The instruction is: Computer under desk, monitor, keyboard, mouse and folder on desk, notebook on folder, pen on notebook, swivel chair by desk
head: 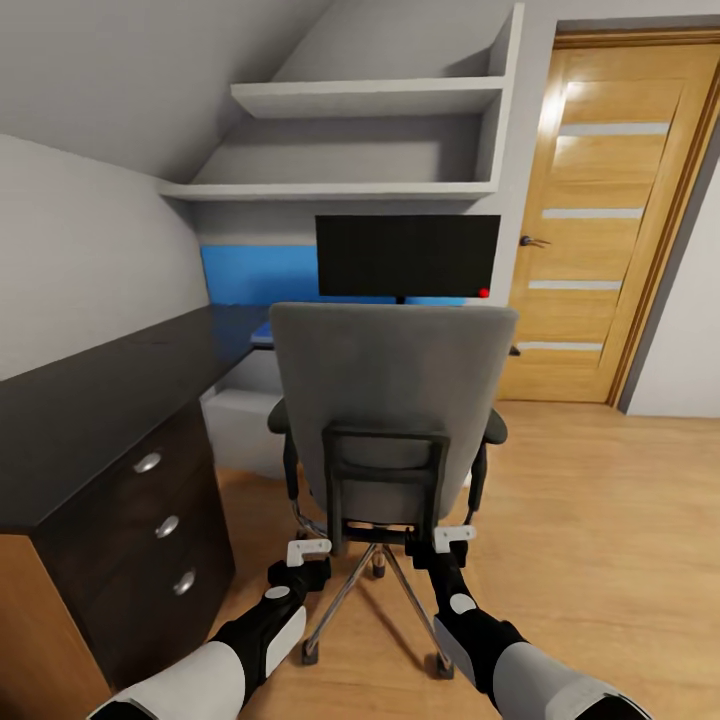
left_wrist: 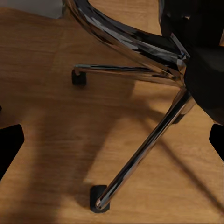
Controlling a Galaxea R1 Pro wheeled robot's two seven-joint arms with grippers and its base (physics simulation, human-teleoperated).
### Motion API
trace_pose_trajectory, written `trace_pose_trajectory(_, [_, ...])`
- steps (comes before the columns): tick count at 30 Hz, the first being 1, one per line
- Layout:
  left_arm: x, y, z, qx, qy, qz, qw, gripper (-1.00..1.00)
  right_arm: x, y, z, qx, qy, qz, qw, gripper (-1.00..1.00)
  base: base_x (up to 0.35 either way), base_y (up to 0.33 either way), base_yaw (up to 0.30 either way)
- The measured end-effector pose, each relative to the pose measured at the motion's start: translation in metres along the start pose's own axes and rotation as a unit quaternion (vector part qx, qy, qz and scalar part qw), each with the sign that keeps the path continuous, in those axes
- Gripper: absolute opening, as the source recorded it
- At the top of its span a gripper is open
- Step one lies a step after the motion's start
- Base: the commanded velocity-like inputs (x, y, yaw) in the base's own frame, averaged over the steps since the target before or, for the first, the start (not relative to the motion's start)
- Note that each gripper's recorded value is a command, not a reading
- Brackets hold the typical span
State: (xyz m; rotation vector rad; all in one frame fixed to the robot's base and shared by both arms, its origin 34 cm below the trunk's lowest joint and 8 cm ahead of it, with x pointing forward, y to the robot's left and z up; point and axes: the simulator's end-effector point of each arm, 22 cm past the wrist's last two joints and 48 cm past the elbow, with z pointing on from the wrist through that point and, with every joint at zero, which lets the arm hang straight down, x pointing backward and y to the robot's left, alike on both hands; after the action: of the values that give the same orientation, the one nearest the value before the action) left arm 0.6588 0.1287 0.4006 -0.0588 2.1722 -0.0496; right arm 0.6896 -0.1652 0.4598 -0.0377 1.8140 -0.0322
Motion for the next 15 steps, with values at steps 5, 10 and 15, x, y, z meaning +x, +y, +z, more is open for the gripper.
trace_pose_trajectory(5, [0.0000, 0.0001, 0.0000, 0.000, 0.000, 0.000, 1.0000, 1.00, -0.0001, 0.0003, 0.0000, 0.000, 0.000, -0.001, 1.0000, 1.00, 0.321, 0.000, 0.000])
trace_pose_trajectory(10, [0.0005, 0.0001, 0.0000, 0.000, 0.000, 0.000, 1.0000, 1.00, 0.0002, 0.0003, 0.0000, -0.001, 0.000, 0.000, 1.0000, 1.00, 0.321, -0.049, 0.000])
trace_pose_trajectory(15, [0.0003, 0.0001, 0.0000, 0.000, 0.000, 0.000, 1.0000, 1.00, 0.0002, -0.0005, 0.0000, 0.001, 0.000, 0.001, 1.0000, 1.00, 0.321, -0.074, 0.000])
